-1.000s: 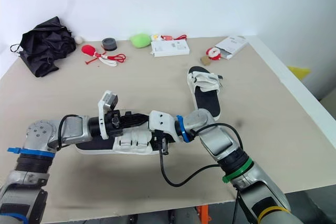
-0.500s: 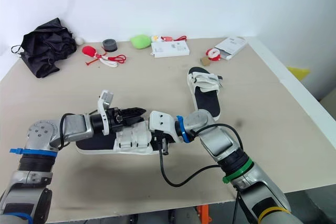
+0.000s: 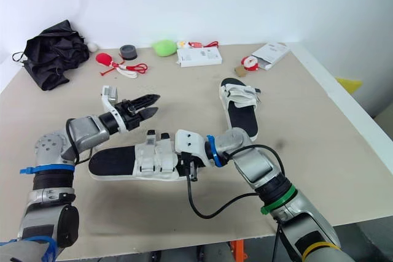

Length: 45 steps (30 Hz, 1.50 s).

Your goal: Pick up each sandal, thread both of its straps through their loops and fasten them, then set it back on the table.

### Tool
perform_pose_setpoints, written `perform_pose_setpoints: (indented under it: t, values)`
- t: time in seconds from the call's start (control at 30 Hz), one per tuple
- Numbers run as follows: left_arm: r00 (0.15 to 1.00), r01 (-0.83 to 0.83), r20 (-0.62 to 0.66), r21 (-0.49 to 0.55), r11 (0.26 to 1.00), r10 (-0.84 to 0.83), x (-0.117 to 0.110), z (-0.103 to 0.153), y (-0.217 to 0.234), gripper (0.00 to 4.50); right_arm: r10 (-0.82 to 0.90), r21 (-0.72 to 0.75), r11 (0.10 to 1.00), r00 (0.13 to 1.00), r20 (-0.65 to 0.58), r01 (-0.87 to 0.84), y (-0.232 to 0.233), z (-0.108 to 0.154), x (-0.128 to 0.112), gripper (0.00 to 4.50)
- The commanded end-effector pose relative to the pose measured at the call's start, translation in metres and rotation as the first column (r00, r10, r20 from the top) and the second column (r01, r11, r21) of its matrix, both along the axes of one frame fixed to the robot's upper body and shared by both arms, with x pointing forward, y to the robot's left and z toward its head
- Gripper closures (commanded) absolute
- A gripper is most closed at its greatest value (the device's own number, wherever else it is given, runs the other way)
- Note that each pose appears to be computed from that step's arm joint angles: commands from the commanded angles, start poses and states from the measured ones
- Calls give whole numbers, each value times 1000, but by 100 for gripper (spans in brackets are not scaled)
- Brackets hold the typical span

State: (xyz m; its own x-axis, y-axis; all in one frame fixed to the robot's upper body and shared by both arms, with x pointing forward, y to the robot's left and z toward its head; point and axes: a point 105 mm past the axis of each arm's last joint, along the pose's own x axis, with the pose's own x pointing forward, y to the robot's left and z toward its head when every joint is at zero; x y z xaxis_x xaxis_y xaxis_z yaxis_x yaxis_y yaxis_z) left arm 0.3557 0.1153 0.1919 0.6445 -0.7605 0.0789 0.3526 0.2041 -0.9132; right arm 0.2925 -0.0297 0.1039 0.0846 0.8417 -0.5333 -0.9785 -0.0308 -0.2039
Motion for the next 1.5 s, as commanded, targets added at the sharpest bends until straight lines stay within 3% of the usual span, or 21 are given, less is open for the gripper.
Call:
perform_pose_setpoints:
  t: [0.03,0.17,0.3,0.5,0.73,1.07,1.3,1.5]
  values:
    - [938,69,326,157,985,-118,-32,35,12,176,-132,-65,989,991,-24,130,-32,-2,8,450]
    - [831,34,500,395,918,-245,-49,20,24,176,-151,-15,988,989,0,151,-42,20,6,450]
    - [665,73,527,659,748,-529,-83,-21,45,176,-144,43,989,990,12,143,-55,44,-5,450]
    - [552,51,502,776,628,-666,-97,-50,57,176,-85,128,988,996,-8,85,-74,73,-38,450]
    - [485,63,493,804,591,-722,-105,-65,48,176,-91,268,958,995,-43,99,-73,97,-65,450]
    - [415,124,455,829,545,-788,-114,-78,33,176,-160,259,951,986,-48,167,-69,91,-72,450]
    - [458,103,492,798,594,-740,-101,-63,40,176,-183,254,948,982,-52,190,-71,90,-72,450]
    - [488,121,445,818,563,-751,-109,-57,59,176,-190,251,947,980,-61,199,-73,88,-69,450]
